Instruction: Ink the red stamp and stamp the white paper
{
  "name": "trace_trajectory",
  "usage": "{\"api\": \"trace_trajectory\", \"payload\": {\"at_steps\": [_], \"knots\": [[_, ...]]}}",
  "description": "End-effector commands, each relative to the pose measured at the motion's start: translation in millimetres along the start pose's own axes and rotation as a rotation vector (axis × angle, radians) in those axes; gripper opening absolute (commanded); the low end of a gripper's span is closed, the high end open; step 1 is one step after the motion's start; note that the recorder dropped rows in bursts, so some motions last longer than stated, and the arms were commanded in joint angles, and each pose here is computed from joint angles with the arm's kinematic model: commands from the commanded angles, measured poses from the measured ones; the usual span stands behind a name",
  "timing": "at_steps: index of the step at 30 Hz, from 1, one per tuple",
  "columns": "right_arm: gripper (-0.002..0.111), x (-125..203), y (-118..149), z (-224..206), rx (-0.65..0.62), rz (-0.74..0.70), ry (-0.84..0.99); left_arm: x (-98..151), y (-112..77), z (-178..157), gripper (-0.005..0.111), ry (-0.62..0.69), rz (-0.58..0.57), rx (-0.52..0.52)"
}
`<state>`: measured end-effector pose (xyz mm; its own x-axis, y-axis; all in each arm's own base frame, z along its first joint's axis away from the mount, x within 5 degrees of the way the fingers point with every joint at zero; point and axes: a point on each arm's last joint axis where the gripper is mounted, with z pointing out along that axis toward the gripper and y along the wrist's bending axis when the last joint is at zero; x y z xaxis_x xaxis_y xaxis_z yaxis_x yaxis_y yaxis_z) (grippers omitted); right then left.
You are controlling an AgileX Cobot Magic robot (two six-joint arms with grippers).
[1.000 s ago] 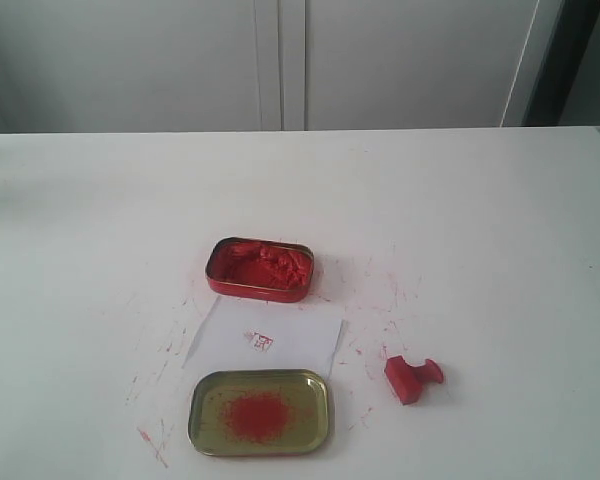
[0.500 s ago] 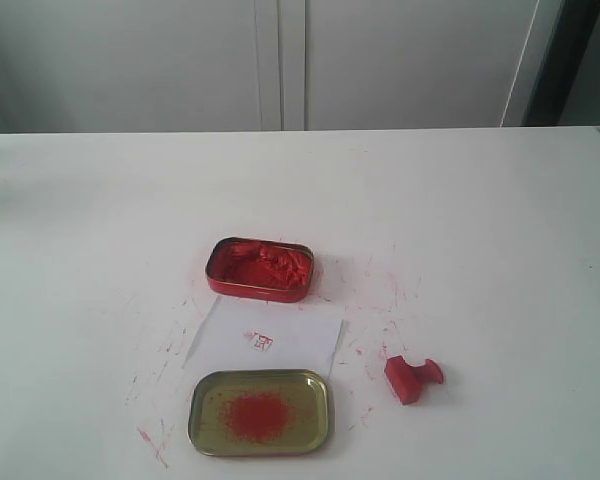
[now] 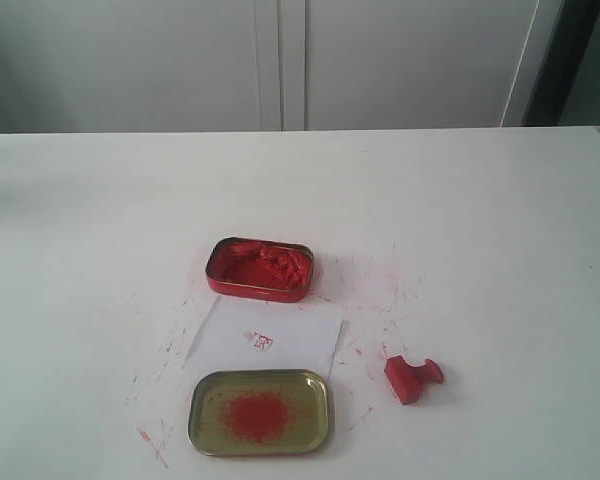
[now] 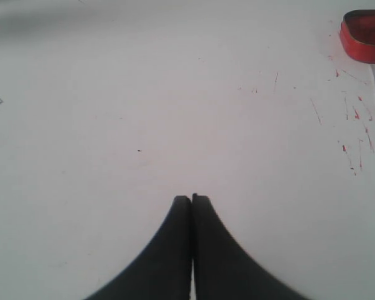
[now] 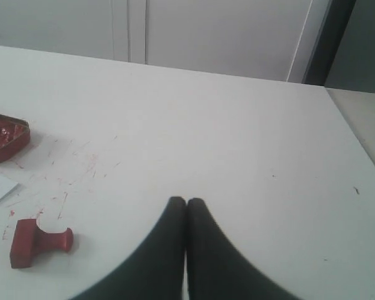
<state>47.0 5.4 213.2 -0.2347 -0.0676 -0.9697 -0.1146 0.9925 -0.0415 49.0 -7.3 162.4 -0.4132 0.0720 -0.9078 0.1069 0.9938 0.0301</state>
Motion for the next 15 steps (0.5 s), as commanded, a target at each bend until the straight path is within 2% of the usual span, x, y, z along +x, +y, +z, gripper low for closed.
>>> {"api": "trace_trajectory", "payload": {"at_steps": [1,15], "knots": [[0.0,6,0,3,-0.002,0.0,-0.004,1,-0.3,1,0.0,-0.003,-0.016,0.001],[0.0,24,0,11,0.002,-0.014,0.028,1,-0.3,1,0.0,-0.003,-0.016,0.001]]}}
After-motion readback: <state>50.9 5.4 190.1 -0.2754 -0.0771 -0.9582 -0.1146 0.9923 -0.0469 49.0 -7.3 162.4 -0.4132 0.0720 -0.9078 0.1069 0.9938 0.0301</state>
